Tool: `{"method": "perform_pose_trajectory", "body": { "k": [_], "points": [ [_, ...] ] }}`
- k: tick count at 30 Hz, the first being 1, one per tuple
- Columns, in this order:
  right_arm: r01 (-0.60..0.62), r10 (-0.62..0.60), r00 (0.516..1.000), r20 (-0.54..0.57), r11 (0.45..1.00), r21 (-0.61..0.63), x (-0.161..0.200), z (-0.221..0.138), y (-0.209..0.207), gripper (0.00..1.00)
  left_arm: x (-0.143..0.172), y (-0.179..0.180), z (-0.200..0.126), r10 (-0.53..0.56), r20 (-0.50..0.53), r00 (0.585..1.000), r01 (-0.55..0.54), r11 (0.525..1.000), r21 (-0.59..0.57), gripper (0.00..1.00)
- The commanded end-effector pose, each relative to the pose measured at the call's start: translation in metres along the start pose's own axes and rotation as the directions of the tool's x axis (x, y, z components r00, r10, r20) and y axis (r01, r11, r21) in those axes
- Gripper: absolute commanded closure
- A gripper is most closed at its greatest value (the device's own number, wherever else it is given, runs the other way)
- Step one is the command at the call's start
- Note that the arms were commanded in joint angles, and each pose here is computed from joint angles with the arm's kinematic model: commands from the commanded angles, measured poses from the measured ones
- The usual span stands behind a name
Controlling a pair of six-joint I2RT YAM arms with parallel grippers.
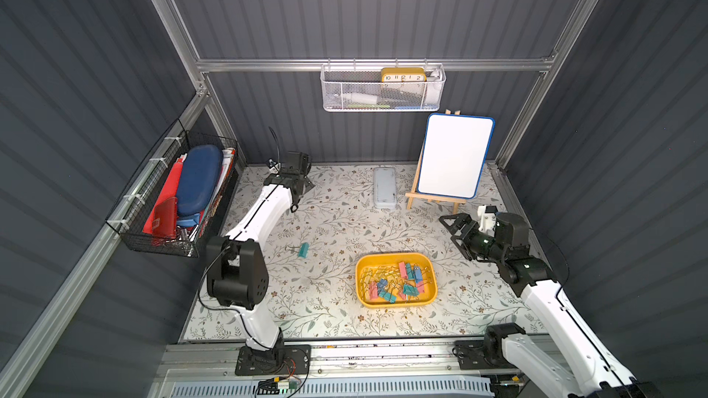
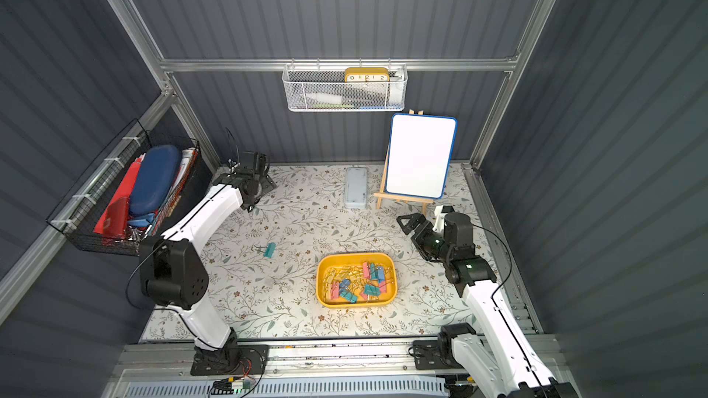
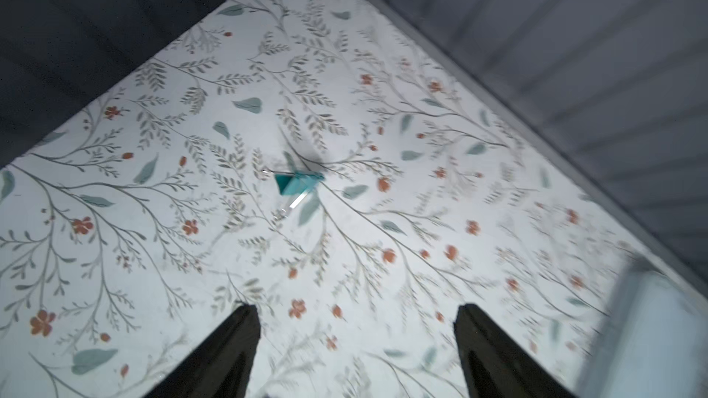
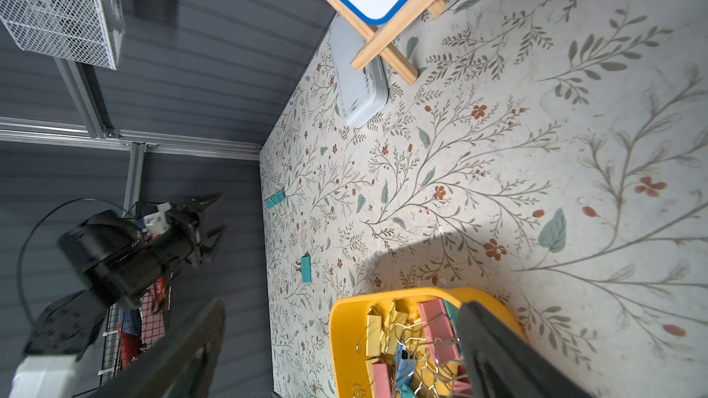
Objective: Put the binder clips in the storage box
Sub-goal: Pick up the binder clip at the center of the board.
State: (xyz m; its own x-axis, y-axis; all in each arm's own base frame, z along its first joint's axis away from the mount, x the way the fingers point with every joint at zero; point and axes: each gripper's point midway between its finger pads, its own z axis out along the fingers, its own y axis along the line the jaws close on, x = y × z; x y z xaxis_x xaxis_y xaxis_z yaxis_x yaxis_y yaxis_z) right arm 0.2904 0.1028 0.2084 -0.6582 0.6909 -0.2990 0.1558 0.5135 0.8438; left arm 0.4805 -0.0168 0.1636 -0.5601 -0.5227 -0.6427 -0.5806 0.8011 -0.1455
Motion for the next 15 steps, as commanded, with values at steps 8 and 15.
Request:
{"method": "perform_pose_trajectory", "body": {
  "k": [8, 15],
  "points": [
    [-0.009, 0.009, 1.000, -0.030, 1.000, 0.010, 0.011, -0.001, -0.010, 0.01, -0.041, 0.024, 0.102, 0.032, 0.015, 0.999, -0.031, 0.998, -0.057, 0.03],
    [0.001, -0.001, 1.000, -0.009, 1.000, 0.021, 0.007, -0.001, -0.012, 0.01, -0.017, 0.024, 0.138, 0.027, -0.107, 0.994, -0.028, 1.000, -0.007, 0.06]
  ]
}}
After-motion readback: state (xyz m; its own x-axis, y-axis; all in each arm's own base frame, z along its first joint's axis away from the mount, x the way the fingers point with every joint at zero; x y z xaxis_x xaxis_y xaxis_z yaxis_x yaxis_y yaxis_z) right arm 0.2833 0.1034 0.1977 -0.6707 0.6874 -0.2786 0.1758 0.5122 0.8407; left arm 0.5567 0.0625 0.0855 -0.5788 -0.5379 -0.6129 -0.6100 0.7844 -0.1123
